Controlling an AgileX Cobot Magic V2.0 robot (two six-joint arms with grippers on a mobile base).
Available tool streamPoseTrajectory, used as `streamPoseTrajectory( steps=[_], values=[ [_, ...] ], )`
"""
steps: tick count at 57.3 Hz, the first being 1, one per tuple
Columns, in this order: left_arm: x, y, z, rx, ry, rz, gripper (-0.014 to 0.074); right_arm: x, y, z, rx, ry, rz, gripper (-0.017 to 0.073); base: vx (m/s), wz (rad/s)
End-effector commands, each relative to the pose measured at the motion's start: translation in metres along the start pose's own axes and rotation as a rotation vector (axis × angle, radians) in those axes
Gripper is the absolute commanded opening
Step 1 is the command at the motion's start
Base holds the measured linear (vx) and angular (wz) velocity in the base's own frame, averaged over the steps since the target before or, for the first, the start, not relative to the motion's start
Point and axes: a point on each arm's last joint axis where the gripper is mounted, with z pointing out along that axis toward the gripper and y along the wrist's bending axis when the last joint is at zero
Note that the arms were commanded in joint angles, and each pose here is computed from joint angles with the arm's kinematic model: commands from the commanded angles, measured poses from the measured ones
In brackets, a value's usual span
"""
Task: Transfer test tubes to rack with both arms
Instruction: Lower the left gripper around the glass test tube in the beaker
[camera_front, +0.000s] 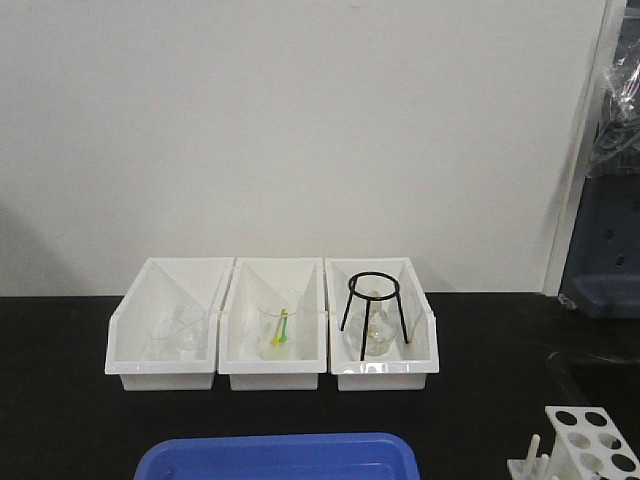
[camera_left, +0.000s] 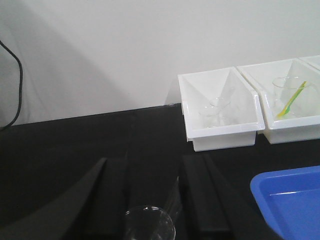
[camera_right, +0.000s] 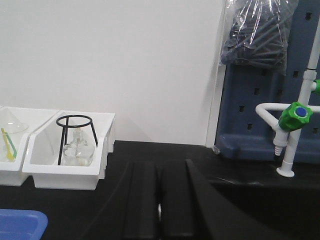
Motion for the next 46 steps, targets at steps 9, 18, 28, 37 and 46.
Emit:
streamPoseTrajectory(
  steps=[9, 18, 28, 37, 46],
  values=[
    [-0.015, 0.001, 0.0, 0.002, -0.067, -0.005, 0.0495, -0.018, -0.001, 0.001, -0.004, -0.1, -0.004, 0.0321, 0.0, 0.0],
    [-0.005, 0.001, 0.004, 0.0, 0.04, 0.049, 0.0495, -0.018, -0.001, 0.001, -0.004, -0.1, -0.004, 0.0387, 0.0, 0.0],
    [0.0, -0.002, 0.014, 0.04, 0.105, 0.264, 0.0495, -0.018, -0.001, 0.001, -0.004, -0.099, -0.004, 0.039, 0.0, 0.0],
    [0.005, -0.009, 0.031, 0.096, 0.141, 0.193, 0.0495, -0.018, -0.001, 0.001, -0.004, -0.099, -0.005, 0.039, 0.0, 0.0],
    [0.012, -0.014, 0.051, 0.129, 0.184, 0.227, 0.0501, -0.018, -0.001, 0.001, -0.004, -0.099, -0.005, 0.039, 0.0, 0.0]
  ],
)
